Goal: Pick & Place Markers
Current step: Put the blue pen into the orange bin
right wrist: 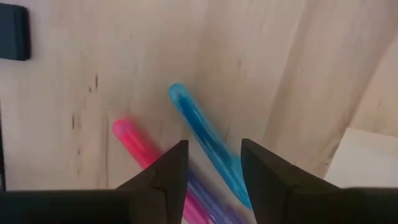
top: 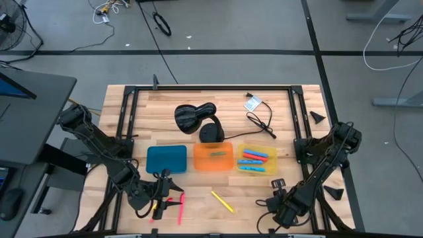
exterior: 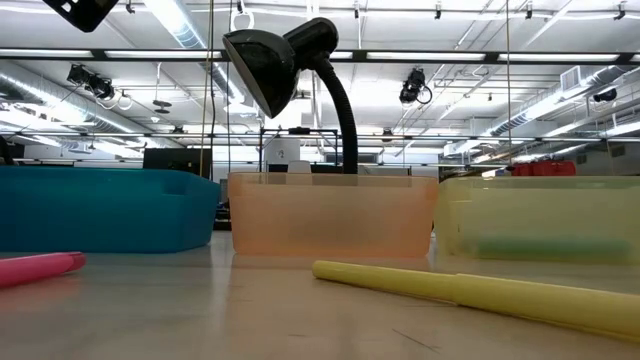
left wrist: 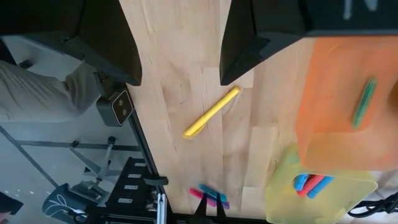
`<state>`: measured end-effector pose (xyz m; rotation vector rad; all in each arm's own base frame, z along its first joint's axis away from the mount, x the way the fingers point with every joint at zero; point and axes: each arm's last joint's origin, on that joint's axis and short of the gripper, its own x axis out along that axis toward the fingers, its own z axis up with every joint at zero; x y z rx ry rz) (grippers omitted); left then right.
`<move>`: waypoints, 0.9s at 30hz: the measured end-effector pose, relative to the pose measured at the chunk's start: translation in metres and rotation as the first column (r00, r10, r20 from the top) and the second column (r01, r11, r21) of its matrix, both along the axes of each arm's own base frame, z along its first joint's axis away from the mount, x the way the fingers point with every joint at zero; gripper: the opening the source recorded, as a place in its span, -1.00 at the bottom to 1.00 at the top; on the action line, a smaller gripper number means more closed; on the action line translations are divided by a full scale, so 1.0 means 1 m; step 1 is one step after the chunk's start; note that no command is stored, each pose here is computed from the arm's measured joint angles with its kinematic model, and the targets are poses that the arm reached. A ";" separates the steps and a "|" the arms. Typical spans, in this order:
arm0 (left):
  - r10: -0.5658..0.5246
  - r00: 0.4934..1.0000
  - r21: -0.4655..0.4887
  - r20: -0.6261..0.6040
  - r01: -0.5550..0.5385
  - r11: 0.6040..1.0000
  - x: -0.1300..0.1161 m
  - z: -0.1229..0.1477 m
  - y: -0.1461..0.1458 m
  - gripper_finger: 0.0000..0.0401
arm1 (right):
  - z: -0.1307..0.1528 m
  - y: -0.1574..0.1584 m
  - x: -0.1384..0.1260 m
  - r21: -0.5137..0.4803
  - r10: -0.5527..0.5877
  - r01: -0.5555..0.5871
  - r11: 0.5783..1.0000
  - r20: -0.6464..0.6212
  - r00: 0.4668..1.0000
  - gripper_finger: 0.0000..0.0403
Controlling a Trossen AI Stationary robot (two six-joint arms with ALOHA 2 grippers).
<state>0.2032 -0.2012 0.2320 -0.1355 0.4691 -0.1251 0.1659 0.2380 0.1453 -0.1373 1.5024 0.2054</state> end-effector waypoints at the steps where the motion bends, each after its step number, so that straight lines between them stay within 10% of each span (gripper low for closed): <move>1: 0.000 1.000 0.000 0.000 0.000 1.000 0.000 0.000 0.000 0.11 | 0.000 0.000 0.000 0.002 0.001 -0.001 1.000 0.001 1.000 -0.27; 17: -0.003 1.000 -0.003 -0.002 0.003 1.000 0.000 0.000 0.000 0.11 | -0.012 0.005 0.004 -0.005 0.015 -0.015 1.000 0.002 1.000 -0.31; 27: -0.011 1.000 -0.007 -0.006 0.011 1.000 0.000 0.000 0.000 0.11 | -0.013 0.006 0.005 0.009 -0.003 0.003 1.000 0.006 1.000 -0.88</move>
